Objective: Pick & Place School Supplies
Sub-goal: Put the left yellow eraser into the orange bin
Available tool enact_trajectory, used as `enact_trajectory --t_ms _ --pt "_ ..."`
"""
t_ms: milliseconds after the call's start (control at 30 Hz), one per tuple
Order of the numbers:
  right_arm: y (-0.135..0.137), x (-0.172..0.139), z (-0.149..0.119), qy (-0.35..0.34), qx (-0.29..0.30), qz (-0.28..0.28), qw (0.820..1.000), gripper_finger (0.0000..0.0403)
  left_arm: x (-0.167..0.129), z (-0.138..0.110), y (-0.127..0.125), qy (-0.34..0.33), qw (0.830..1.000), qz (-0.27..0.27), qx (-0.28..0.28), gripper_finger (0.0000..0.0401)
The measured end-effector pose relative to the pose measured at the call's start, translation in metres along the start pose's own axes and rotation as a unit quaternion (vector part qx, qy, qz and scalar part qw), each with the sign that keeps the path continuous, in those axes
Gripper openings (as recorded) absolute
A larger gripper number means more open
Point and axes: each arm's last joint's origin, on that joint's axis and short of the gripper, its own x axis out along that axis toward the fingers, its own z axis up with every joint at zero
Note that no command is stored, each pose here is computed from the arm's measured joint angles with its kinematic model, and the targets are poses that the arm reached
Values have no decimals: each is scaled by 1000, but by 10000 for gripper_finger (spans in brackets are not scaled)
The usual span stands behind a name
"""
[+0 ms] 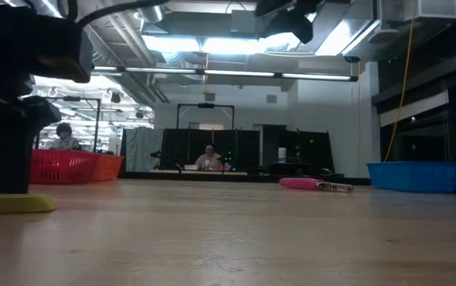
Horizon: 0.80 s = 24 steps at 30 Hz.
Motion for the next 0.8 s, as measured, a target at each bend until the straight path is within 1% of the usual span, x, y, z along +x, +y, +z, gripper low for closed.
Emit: enact_trajectory --t_ms 100,167,267,367,400,433,467,500,567,667,700,800 --pt "1 -5 0 -5 3 3 1000 268 7 2 3 18 999 8 -40 181" --pt "3 -8 1 -13 2 5 1000 268 10 5 7 28 997 12 -72 167" --pt "7 -11 1 -20 1 6 1000 268 11 11 13 32 995 14 -96 122" --pt "12 -13 0 -23 0 12 1000 268 6 19 18 27 994 2 -106 66" --pt "13 -14 0 -23 3 14 1000 268 3 22 20 20 994 -2 -107 53" --pt "15 -15 -1 -22 4 15 1000 268 1 26 22 7 994 1 -112 49" --pt "17 -15 -1 -24 3 17 1000 268 0 31 27 -19 992 16 -120 49" --pt "19 -15 -1 -29 1 17 999 268 -4 38 34 -40 990 27 -136 48" --pt "25 -16 -2 -33 -4 17 999 268 -13 52 45 -77 981 30 -173 47" --pt "32 -16 -1 -44 -5 28 999 268 -25 68 63 -97 972 28 -213 50" --pt "34 -16 -2 -44 -4 31 999 268 -30 76 73 -116 965 33 -232 54" --pt "40 -17 -4 -45 -5 35 998 268 -49 98 108 -168 937 56 -300 59"
